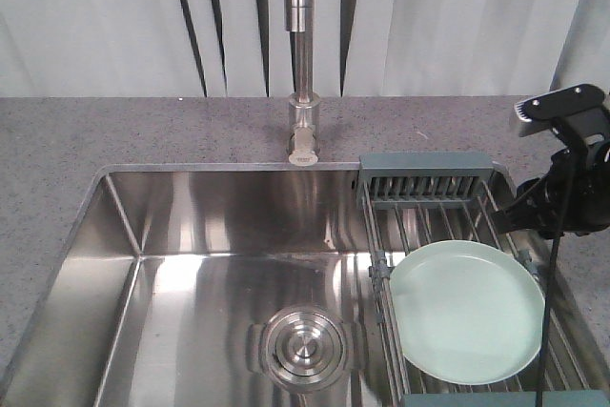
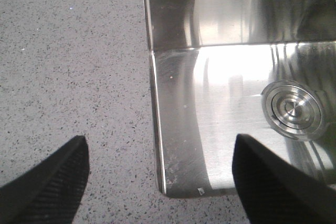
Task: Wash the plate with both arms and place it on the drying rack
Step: 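Open the right gripper to release the plate onto the rack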
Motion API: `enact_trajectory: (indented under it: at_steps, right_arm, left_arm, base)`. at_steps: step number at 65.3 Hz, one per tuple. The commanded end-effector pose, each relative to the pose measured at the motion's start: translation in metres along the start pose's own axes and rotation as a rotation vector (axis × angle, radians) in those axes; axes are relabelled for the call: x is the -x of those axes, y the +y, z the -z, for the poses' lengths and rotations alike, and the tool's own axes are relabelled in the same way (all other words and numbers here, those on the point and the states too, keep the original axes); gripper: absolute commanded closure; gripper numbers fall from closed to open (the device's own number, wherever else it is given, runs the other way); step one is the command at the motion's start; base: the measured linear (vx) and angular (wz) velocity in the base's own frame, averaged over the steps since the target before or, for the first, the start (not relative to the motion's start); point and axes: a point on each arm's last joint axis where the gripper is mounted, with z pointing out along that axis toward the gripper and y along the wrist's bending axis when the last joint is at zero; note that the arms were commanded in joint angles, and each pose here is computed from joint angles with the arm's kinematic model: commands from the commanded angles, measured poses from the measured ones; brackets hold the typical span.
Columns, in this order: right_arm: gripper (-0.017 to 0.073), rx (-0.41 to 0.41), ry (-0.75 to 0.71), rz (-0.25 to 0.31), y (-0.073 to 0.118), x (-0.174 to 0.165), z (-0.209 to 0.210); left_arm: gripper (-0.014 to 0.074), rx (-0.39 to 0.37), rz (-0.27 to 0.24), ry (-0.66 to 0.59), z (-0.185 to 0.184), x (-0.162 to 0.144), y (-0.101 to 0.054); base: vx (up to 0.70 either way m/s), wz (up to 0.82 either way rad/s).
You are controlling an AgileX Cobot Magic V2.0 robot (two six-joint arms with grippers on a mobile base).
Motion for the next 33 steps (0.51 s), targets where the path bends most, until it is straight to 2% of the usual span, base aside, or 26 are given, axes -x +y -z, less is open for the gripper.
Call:
enact_trajectory:
  at_steps: [1,7,13,33]
  right_arm:
    - [0.0269,-0.061,-0.140,-0.029,0.010,0.004,0.041]
    - [0.0269,-0.094,-0.212,-0.063,0.016,-0.004,0.063]
    - [0.0269,-0.086,-0.255,-0.078,0.023,-0.021,0.077]
    - [0.0269,-0.103,-0.356,-0.087,0.037,-0.089,0.101]
  left_arm:
    - [0.0060,-0.003,0.010,-0.071,0.004,0.011,0.000]
    - [0.0060,-0.003,0.010,-0.071,0.004,0.011,0.000]
    - [0.0060,-0.003,0.010,-0.071,0.004,0.011,0.000]
    - [0.0060,-0.003,0.010,-0.071,0.004,0.011,0.000]
  base:
    - [0.00,0.00]
    - [0.00,0.00]
    - [0.00,0.00]
    - [0.00,0.00]
